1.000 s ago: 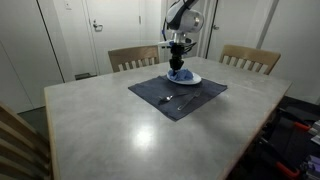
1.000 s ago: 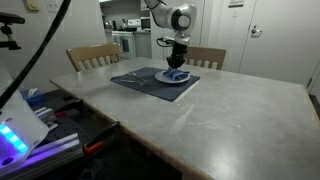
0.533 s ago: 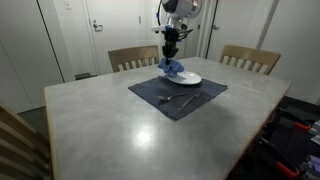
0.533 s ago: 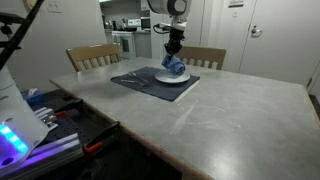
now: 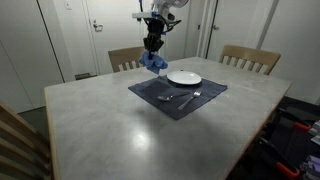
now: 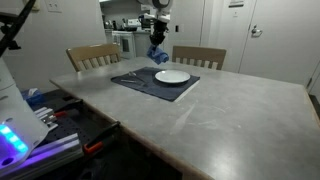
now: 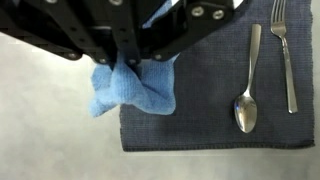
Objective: Use the blue towel to wipe the plate
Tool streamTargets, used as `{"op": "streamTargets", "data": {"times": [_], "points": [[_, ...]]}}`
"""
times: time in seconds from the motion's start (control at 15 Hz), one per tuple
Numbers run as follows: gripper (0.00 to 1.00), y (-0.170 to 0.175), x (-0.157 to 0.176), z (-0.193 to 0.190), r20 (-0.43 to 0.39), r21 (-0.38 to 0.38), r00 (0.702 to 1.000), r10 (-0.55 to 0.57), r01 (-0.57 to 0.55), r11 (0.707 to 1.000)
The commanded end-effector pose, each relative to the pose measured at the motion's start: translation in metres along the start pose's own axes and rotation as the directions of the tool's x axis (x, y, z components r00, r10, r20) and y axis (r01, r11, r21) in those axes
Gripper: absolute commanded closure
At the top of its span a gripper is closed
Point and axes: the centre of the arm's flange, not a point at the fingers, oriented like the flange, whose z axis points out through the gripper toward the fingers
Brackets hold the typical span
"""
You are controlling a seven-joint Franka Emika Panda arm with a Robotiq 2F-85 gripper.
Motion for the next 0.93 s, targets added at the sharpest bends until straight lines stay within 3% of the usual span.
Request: {"op": "streamTargets", "data": {"times": [0.0, 0.4, 0.87], "points": [[0.98, 0.006, -0.018, 0.032, 0.057, -0.054, 0.997, -0.059, 0.062, 0.997], [0.98, 0.016, -0.015, 0.085, 0.042, -0.102, 0.997, -0.06, 0.064, 0.993], [0.98, 0.025, -0.005, 0.111, 0.056, -0.151, 0.997, -0.06, 0.068, 0.986]]}}
